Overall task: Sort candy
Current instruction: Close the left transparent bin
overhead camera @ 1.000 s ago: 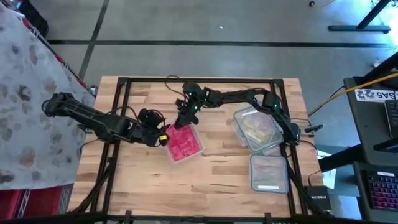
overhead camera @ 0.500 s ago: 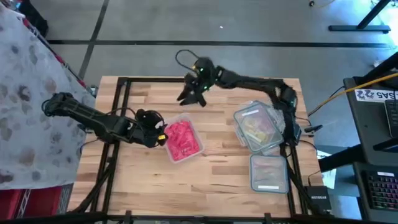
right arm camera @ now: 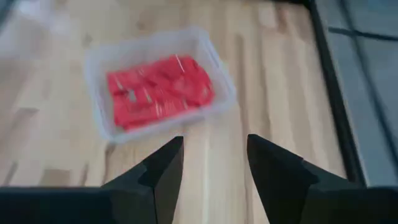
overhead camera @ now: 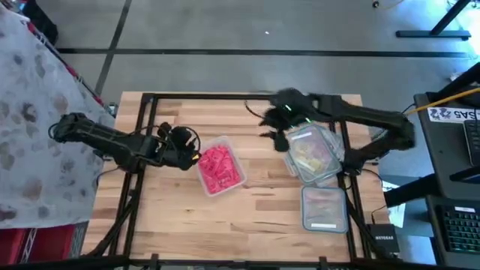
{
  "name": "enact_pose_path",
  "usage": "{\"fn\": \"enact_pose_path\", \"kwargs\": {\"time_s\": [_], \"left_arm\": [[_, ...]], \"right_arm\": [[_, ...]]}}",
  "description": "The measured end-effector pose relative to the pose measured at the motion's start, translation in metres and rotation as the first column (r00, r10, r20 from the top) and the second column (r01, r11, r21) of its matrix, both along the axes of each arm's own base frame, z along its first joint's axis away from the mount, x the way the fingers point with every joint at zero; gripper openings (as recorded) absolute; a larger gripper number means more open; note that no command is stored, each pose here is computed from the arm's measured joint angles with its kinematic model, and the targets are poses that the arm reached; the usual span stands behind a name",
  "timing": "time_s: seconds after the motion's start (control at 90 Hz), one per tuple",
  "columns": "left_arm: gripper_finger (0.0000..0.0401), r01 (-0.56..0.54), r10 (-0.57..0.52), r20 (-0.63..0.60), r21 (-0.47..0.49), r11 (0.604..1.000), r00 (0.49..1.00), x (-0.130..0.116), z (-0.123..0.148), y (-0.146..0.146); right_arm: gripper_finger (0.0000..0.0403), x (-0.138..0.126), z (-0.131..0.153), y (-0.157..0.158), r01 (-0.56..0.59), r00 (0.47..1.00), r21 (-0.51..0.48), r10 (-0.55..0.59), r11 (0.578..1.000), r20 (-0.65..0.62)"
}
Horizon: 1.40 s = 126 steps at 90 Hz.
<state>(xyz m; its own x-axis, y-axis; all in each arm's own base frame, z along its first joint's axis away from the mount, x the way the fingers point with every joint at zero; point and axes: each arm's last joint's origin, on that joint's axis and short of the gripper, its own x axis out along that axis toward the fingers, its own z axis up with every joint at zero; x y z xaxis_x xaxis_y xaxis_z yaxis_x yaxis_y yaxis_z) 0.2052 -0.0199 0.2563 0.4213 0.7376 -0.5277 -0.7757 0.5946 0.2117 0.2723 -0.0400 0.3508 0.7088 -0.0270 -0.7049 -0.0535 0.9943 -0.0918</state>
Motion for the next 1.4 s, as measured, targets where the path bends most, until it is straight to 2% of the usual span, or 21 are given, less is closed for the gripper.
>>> {"fn": "enact_pose_path", "kwargs": {"time_s": [0.144, 0.256, 0.3, 0.356, 0.5, 0.611, 0.711, 0.844, 0.944, 1.133, 1.256, 1.4], "left_arm": [[0.0151, -0.014, 0.014, -0.004, 0.006, 1.0, 1.0, 0.0, 0.0, 0.003], [0.0151, 0.0, 0.0, 0.01, -0.039, 0.999, 1.0, 0.001, -0.001, 0.0], [0.0151, 0.012, -0.011, 0.019, -0.07, 0.997, 1.0, 0.001, -0.001, -0.002], [0.0151, 0.023, -0.019, 0.037, -0.112, 0.993, 0.999, 0.0, -0.002, -0.006], [0.0151, 0.056, -0.036, 0.112, -0.186, 0.981, 0.993, 0.0, -0.002, -0.02], [0.0151, 0.096, -0.061, 0.168, -0.204, 0.974, 0.984, 0.001, 0.0, -0.03], [0.0151, 0.123, -0.085, 0.184, -0.206, 0.971, 0.979, 0.001, 0.001, -0.036], [0.0151, 0.147, -0.115, 0.175, -0.182, 0.972, 0.978, 0.002, 0.002, -0.038], [0.0151, 0.164, -0.139, 0.159, -0.159, 0.974, 0.977, 0.002, 0.002, -0.038], [0.0151, 0.196, -0.183, 0.101, -0.129, 0.972, 0.978, 0.004, -0.001, -0.039], [0.0151, 0.214, -0.208, 0.059, -0.125, 0.969, 0.976, 0.007, -0.005, -0.041], [0.0151, 0.236, -0.237, 0.01, -0.115, 0.965, 0.972, 0.01, -0.012, -0.045]], "right_arm": [[0.0166, -0.044, -0.02, 0.048, 0.167, 0.986, -0.022, -0.167, 0.986, 0.002], [0.0166, -0.069, -0.036, 0.071, 0.204, 0.979, 0.112, -0.205, 0.973, 0.003], [0.0166, -0.073, -0.043, 0.078, 0.172, 0.985, 0.154, -0.173, 0.973, -0.007], [0.0166, -0.076, -0.051, 0.084, 0.128, 0.992, 0.16, -0.127, 0.979, -0.018], [0.0168, -0.08, -0.064, 0.096, -0.024, 0.994, 0.085, 0.033, 0.996, -0.104], [0.0182, -0.087, -0.07, 0.111, -0.133, 0.959, 0.085, 0.15, 0.987, -0.242], [0.0203, -0.098, -0.066, 0.128, -0.189, 0.915, 0.089, 0.208, 0.978, -0.347], [0.0231, -0.111, -0.065, 0.146, -0.22, 0.846, -0.017, 0.182, 0.975, -0.501], [0.0249, -0.115, -0.071, 0.155, -0.244, 0.822, -0.121, 0.139, 0.962, -0.553], [0.0261, -0.111, -0.091, 0.178, -0.314, 0.783, -0.227, 0.116, 0.922, -0.611], [0.026, -0.107, -0.104, 0.185, -0.251, 0.787, -0.31, 0.007, 0.917, -0.617], [0.026, -0.106, -0.116, 0.185, -0.168, 0.729, -0.369, -0.137, 0.914, -0.671]]}}
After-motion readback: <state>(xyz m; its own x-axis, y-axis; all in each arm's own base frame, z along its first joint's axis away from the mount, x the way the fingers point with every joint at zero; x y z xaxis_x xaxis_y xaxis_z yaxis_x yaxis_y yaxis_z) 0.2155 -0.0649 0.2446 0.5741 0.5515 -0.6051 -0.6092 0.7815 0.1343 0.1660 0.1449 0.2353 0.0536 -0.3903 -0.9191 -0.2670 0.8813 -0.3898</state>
